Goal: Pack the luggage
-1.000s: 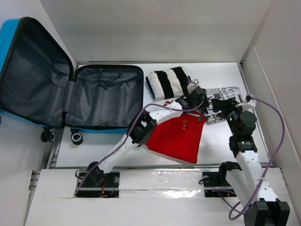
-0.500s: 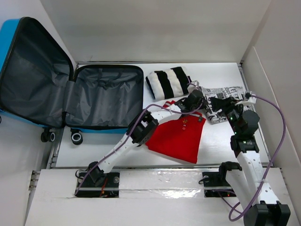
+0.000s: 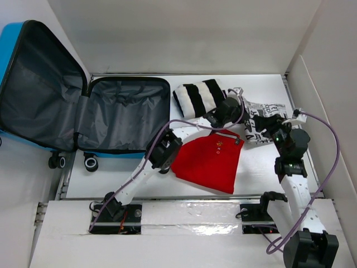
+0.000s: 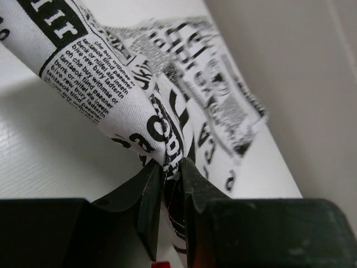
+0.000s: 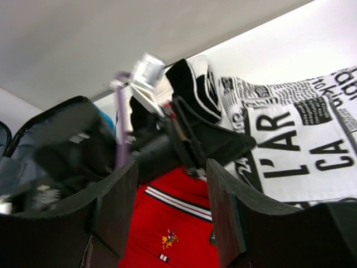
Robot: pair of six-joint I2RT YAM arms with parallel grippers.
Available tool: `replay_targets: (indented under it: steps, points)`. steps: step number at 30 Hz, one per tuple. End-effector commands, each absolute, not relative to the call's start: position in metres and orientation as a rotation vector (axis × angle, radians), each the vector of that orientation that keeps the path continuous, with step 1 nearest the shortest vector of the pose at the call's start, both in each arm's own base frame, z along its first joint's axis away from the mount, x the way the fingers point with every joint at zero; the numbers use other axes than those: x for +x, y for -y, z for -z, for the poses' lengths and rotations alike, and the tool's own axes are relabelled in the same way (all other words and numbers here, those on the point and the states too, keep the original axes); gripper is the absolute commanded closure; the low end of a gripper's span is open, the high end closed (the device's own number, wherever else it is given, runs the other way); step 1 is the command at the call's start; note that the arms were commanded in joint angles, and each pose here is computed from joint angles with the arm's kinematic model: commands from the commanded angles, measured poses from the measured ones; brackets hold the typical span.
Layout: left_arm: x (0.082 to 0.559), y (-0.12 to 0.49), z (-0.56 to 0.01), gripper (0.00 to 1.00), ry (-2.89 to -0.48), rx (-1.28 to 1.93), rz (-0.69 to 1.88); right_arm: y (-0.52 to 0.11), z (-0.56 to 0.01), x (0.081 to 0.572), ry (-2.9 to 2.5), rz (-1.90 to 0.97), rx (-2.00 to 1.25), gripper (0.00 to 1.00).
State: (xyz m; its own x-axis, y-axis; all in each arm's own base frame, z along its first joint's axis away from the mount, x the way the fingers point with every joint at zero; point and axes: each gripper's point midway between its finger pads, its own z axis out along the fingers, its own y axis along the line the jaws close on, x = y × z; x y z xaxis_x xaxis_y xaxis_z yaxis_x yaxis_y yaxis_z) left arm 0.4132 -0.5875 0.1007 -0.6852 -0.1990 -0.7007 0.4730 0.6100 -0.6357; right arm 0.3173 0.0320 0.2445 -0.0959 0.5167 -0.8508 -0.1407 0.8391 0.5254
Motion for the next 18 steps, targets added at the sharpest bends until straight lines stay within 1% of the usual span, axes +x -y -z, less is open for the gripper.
replay_targets:
  steps: [1, 4, 6, 7, 9, 10, 11, 12, 13, 14, 15, 16, 18]
  points:
    - [0.406, 0.566, -0.311, 1.0, -1.668, 0.341, 1.254, -0.028, -0.263, 0.316, -1.511, -0.56, 0.276, 0.42]
    - [0.412, 0.541, -0.354, 1.0, -1.614, 0.384, 1.221, -0.023, -0.262, 0.315, -1.509, -0.553, 0.285, 0.42]
    - [0.423, 0.517, -0.369, 1.0, -1.608, 0.391, 1.222, -0.023, -0.258, 0.315, -1.514, -0.553, 0.288, 0.42]
    - [0.421, 0.502, -0.393, 1.0, -1.574, 0.385, 1.236, -0.023, -0.256, 0.315, -1.52, -0.555, 0.29, 0.42]
    - [0.433, 0.472, -0.401, 1.0, -1.575, 0.388, 1.243, -0.024, -0.254, 0.315, -1.526, -0.561, 0.288, 0.42]
    - [0.432, 0.453, -0.422, 1.0, -1.548, 0.382, 1.235, -0.023, -0.254, 0.315, -1.526, -0.563, 0.288, 0.42]
    - [0.437, 0.44, -0.416, 1.0, -1.585, 0.376, 1.214, -0.024, -0.254, 0.315, -1.528, -0.566, 0.282, 0.42]
    - [0.455, 0.411, -0.419, 1.0, -1.592, 0.341, 1.169, -0.025, -0.254, 0.315, -1.527, -0.574, 0.28, 0.42]
    - [0.453, 0.387, -0.438, 1.0, -1.564, 0.332, 1.153, -0.026, -0.253, 0.315, -1.53, -0.578, 0.277, 0.42]
    - [0.458, 0.371, -0.42, 1.0, -1.607, 0.334, 1.157, -0.026, -0.255, 0.314, -1.527, -0.58, 0.273, 0.42]
    - [0.476, 0.331, -0.418, 1.0, -1.618, 0.274, 1.116, -0.026, -0.254, 0.314, -1.526, -0.581, 0.274, 0.42]
    - [0.472, 0.308, -0.413, 1.0, -1.63, 0.252, 1.119, -0.027, -0.256, 0.313, -1.522, -0.583, 0.266, 0.42]
    - [0.477, 0.263, -0.406, 1.0, -1.635, 0.19, 1.09, -0.028, -0.255, 0.313, -1.528, -0.588, 0.263, 0.42]
